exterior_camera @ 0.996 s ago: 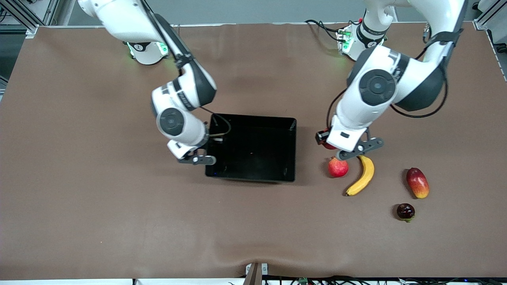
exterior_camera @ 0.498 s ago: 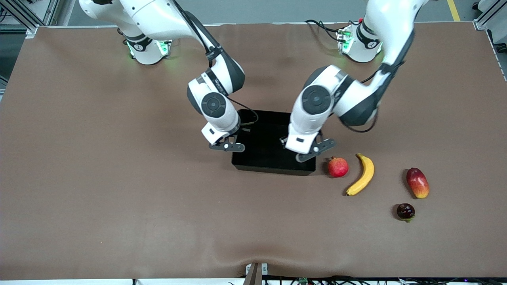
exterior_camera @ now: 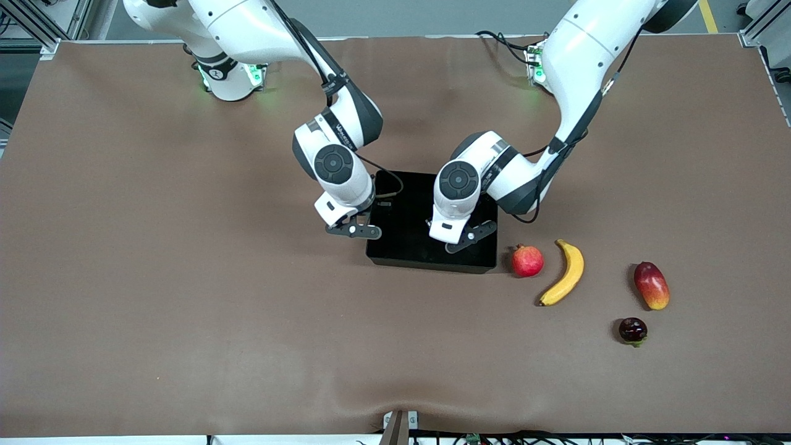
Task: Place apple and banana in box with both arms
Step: 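Lower the apple into the tray with the left gripper while the right gripper withdraws, then move the left gripper to the banana while the right arm returns to rest, then grasp the yellow banana at its stem end with the left gripper, then carry the banana over the black tray with the left gripper, then lower the banana into the tray and open the left gripper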
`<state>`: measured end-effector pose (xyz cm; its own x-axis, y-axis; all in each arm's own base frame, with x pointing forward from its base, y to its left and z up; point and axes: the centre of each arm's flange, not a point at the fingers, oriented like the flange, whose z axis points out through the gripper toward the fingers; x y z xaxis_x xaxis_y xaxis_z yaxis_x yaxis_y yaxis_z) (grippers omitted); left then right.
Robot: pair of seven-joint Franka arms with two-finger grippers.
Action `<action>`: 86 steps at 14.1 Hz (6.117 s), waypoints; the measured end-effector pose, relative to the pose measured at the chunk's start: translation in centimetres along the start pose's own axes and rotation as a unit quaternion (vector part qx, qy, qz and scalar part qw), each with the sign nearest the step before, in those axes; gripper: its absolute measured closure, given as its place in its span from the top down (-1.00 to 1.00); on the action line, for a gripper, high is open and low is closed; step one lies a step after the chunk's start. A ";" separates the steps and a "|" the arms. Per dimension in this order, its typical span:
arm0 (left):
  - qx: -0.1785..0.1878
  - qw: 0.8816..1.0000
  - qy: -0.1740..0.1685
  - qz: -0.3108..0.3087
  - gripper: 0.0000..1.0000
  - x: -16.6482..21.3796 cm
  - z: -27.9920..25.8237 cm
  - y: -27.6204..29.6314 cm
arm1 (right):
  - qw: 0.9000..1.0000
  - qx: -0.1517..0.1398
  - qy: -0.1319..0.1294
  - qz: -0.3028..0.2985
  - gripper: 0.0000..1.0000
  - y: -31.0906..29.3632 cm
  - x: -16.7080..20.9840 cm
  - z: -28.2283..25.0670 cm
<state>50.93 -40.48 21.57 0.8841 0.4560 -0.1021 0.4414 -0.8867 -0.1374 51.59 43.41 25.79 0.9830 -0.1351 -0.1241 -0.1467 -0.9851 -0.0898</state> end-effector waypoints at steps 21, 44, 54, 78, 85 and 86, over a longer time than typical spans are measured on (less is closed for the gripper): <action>0.021 0.999 -0.018 0.046 1.00 25.2 -11.6 -24.0 | 0.999 -0.009 -0.004 -0.048 1.00 35.0 11.2 -27.4; -0.030 0.968 -0.021 0.246 -0.18 27.8 -6.2 -23.4 | 0.998 -0.041 0.034 -0.015 1.00 41.5 3.5 -41.4; -0.060 0.983 -0.013 0.174 -0.18 10.6 -14.7 -7.4 | 0.998 -0.041 0.036 -0.037 1.00 41.1 3.0 -41.9; -0.007 0.979 0.002 0.204 -0.18 -5.8 -0.4 6.3 | 0.998 -0.039 0.035 -0.023 1.00 42.6 2.9 -43.2; -0.011 0.975 0.017 0.220 -0.16 -6.5 2.5 7.3 | 0.998 -0.039 0.034 -0.023 1.00 42.6 2.9 -43.1; -0.014 0.974 0.030 0.222 -0.04 -5.9 2.2 7.4 | 0.998 -0.039 0.033 -0.024 1.00 42.5 2.9 -43.1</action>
<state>48.64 -49.52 18.97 0.9959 0.0224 -0.0879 0.0166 -0.9977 -0.0662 52.99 -3.42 64.18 0.9942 -0.0920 -0.0560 -0.0930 -0.9955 -0.0167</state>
